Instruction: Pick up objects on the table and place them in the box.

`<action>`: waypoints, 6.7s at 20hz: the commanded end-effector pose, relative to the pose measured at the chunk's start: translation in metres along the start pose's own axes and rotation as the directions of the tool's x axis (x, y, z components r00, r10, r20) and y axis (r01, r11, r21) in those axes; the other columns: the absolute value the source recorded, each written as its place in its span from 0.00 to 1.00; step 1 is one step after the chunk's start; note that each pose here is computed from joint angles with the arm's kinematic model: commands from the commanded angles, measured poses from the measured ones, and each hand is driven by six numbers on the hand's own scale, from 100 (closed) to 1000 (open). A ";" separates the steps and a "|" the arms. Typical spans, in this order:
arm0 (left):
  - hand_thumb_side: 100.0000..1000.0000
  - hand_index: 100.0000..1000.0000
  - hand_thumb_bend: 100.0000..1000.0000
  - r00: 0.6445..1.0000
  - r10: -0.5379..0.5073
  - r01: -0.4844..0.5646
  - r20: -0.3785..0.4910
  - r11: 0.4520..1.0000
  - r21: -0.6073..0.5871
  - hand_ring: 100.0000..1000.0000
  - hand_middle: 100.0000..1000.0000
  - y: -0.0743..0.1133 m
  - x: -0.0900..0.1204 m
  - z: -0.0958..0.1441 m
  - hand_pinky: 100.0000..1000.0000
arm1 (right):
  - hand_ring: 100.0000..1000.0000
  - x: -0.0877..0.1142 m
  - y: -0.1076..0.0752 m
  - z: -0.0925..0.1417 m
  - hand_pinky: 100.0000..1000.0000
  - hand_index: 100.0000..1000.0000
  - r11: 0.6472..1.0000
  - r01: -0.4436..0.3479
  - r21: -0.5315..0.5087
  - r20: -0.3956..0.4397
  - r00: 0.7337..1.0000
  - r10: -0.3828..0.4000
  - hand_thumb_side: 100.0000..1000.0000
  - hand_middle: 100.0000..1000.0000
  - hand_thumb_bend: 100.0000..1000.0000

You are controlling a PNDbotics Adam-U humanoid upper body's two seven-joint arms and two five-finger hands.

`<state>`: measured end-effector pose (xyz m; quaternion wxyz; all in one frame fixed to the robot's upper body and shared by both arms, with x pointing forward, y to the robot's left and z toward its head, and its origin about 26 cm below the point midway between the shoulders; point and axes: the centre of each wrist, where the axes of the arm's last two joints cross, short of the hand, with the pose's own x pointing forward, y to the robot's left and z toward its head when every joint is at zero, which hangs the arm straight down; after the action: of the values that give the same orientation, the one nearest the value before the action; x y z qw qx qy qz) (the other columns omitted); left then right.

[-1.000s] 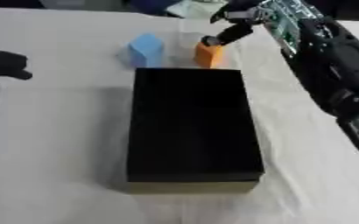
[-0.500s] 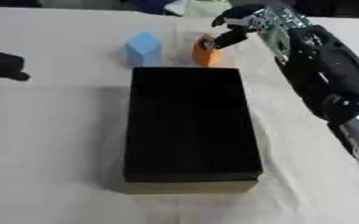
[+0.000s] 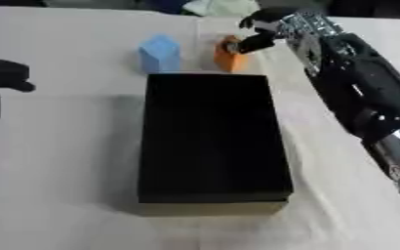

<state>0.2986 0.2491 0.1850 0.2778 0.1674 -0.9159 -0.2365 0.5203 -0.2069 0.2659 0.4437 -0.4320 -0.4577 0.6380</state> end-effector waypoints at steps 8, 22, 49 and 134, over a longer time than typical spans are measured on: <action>0.97 0.69 0.01 1.000 -0.016 0.016 0.016 1.000 -0.001 0.58 0.64 0.004 0.004 -0.004 0.73 | 0.92 -0.009 -0.006 0.003 0.92 1.00 0.995 0.086 -0.041 -0.011 0.996 -0.086 1.00 0.88 0.13; 0.97 0.69 0.01 1.000 -0.024 0.024 0.009 1.000 -0.011 0.58 0.64 0.004 0.003 -0.003 0.74 | 0.92 -0.010 -0.042 0.024 0.91 1.00 0.980 0.103 -0.170 0.006 0.995 -0.103 1.00 0.86 0.05; 0.97 0.69 0.00 1.000 -0.021 0.022 0.012 0.999 -0.034 0.58 0.64 0.003 0.004 -0.004 0.74 | 0.91 -0.004 -0.001 0.005 0.90 1.00 0.989 0.124 -0.080 -0.058 0.990 -0.129 1.00 0.84 0.31; 0.97 0.69 0.00 0.999 -0.032 0.032 0.000 0.996 -0.086 0.59 0.66 0.005 0.003 -0.004 0.74 | 0.75 0.014 -0.075 0.054 0.80 0.78 0.919 0.135 -0.371 0.080 0.990 -0.113 0.80 0.54 0.00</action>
<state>0.2987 0.2466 0.1839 0.2942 0.1614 -0.9012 -0.2744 0.4872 -0.1843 0.3203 0.4070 -0.4438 -0.5961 0.5311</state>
